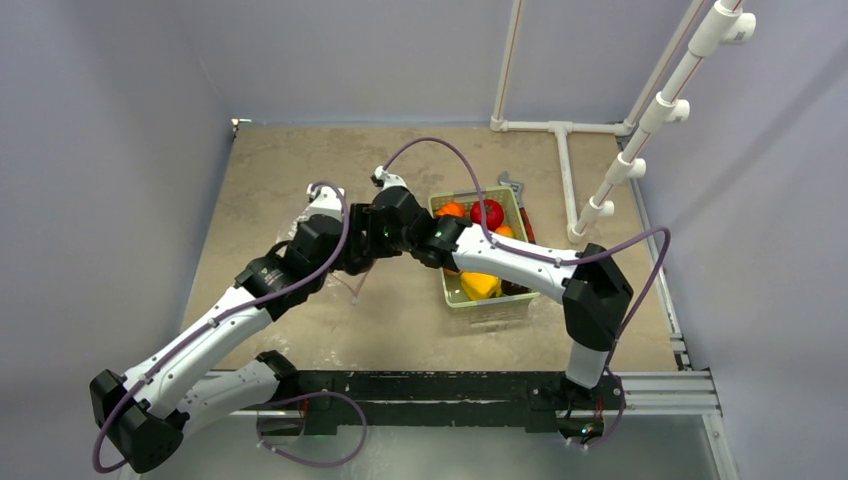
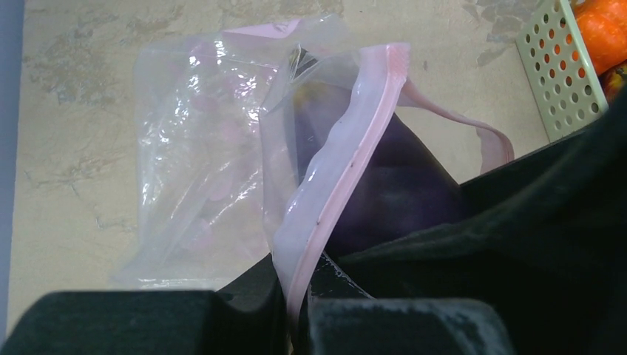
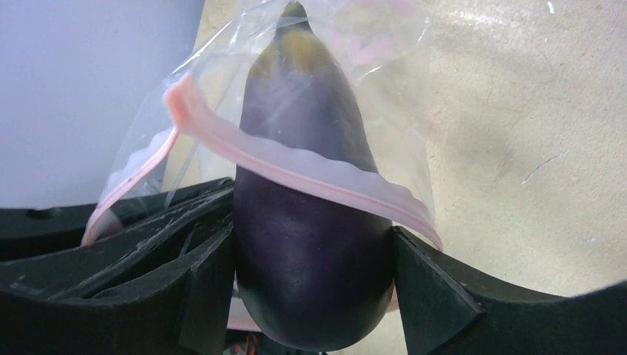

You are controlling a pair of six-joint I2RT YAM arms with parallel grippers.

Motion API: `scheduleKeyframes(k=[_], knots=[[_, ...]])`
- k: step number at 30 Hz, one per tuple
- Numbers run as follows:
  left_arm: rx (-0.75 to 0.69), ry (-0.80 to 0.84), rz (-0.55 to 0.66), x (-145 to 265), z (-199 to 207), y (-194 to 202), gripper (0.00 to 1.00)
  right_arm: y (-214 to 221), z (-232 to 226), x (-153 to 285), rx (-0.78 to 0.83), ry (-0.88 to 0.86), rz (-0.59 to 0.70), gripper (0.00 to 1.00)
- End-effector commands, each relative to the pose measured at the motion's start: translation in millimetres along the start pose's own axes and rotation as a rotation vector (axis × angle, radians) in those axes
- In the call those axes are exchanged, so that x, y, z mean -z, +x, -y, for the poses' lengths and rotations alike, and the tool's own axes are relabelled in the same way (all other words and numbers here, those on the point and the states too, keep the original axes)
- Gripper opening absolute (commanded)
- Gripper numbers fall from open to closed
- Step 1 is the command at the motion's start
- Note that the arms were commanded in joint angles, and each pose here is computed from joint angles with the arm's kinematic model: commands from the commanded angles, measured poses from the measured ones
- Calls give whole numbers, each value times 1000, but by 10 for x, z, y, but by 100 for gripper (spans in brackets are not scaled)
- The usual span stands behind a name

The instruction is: Place the food in the zip-top bag and seal the zipper

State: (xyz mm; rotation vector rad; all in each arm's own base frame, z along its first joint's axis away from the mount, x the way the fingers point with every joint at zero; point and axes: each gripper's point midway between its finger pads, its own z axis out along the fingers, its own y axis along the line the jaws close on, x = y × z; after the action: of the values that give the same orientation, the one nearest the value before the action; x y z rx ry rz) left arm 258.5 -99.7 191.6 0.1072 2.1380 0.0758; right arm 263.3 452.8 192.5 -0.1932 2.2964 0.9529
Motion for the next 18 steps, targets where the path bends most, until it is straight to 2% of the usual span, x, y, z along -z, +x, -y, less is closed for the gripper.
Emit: scheduleKeyframes(k=[1,5,8,18], knots=[[34,18,48,54,-3,-109,0,-302,-234,13,-53,-52,104,75],[40,9,62,73,-29,-146,0,-320,-260,38,-54,-65,112,86],[44,-13,67,79,-71,-160,0,-327,-263,70,-44,-68,113,91],[47,-40,63,69,-112,-142,0,-403,-146,409,-31,-23,156,89]])
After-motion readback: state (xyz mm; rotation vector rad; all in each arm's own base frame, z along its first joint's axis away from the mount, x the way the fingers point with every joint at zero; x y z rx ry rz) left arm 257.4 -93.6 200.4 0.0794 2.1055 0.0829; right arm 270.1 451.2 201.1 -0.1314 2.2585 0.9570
